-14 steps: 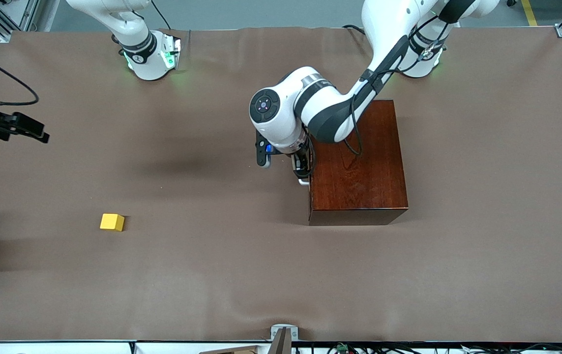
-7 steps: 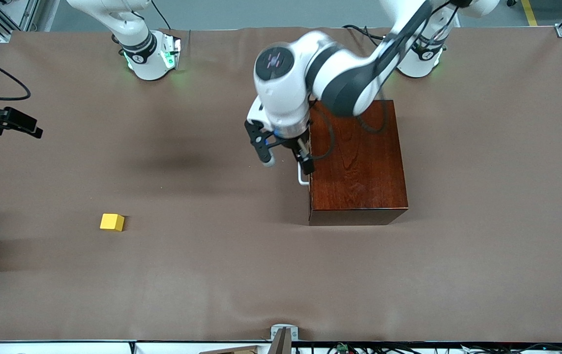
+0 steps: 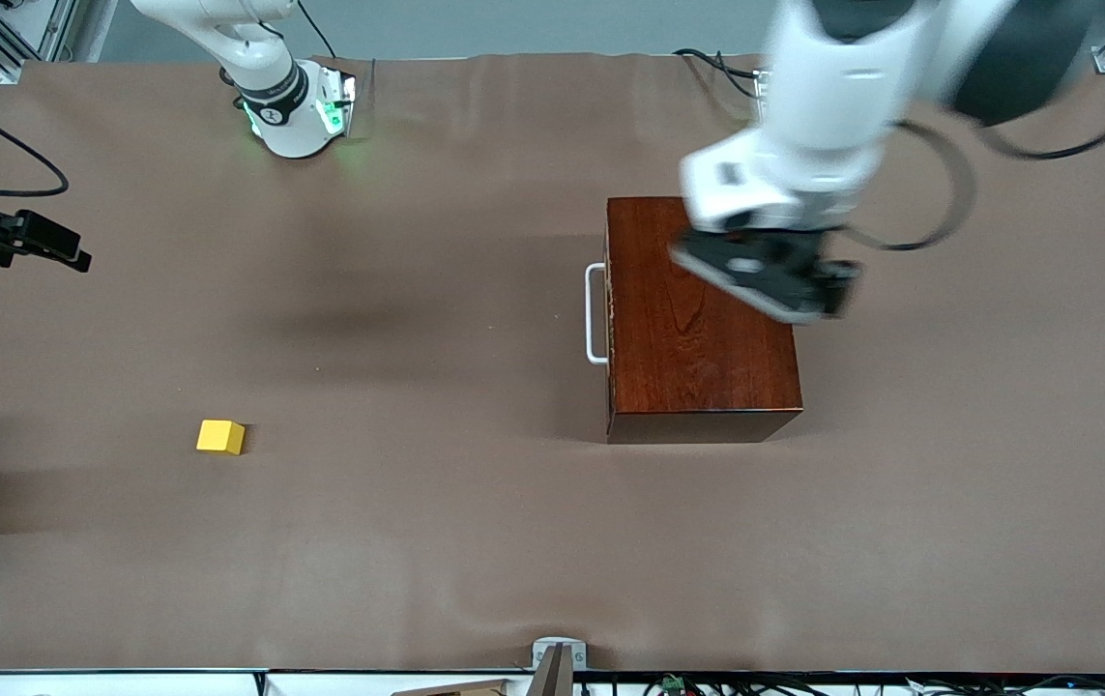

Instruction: Open drawer, take yellow block, close drawer

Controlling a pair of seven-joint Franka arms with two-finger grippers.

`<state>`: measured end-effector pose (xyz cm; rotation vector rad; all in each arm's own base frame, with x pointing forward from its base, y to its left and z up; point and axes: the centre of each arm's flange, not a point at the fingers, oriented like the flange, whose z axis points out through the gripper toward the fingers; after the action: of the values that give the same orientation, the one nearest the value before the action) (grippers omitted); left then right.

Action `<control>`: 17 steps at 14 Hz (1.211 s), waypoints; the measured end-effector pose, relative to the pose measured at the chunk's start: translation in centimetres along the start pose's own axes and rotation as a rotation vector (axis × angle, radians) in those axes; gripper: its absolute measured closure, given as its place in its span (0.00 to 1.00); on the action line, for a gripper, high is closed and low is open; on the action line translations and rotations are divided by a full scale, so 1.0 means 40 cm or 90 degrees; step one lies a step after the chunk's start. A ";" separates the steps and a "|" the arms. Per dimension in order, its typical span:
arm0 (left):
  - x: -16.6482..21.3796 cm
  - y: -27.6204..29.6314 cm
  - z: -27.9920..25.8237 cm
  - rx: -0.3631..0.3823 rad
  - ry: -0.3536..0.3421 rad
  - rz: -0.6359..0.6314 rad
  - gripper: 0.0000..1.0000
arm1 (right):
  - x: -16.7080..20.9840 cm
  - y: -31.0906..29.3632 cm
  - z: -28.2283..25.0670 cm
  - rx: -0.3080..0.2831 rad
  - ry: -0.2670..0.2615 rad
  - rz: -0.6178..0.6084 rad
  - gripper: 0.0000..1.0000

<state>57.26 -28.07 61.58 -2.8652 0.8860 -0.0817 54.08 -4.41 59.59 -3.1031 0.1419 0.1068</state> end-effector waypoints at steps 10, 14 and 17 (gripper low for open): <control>-0.194 -0.404 0.015 -0.056 -0.025 -0.192 0.00 | 0.001 0.005 -0.035 0.000 0.018 0.001 0.00; -0.277 -0.402 0.026 -0.057 -0.047 -0.254 0.00 | 0.000 0.017 -0.038 0.000 0.019 0.007 0.00; -0.328 -0.415 0.032 -0.067 -0.055 -0.343 0.00 | 0.000 0.017 -0.038 0.000 0.019 0.007 0.00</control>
<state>55.82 -6.96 62.68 -3.0920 0.0874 0.0341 54.13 -5.15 61.08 -3.1048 0.1603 0.0616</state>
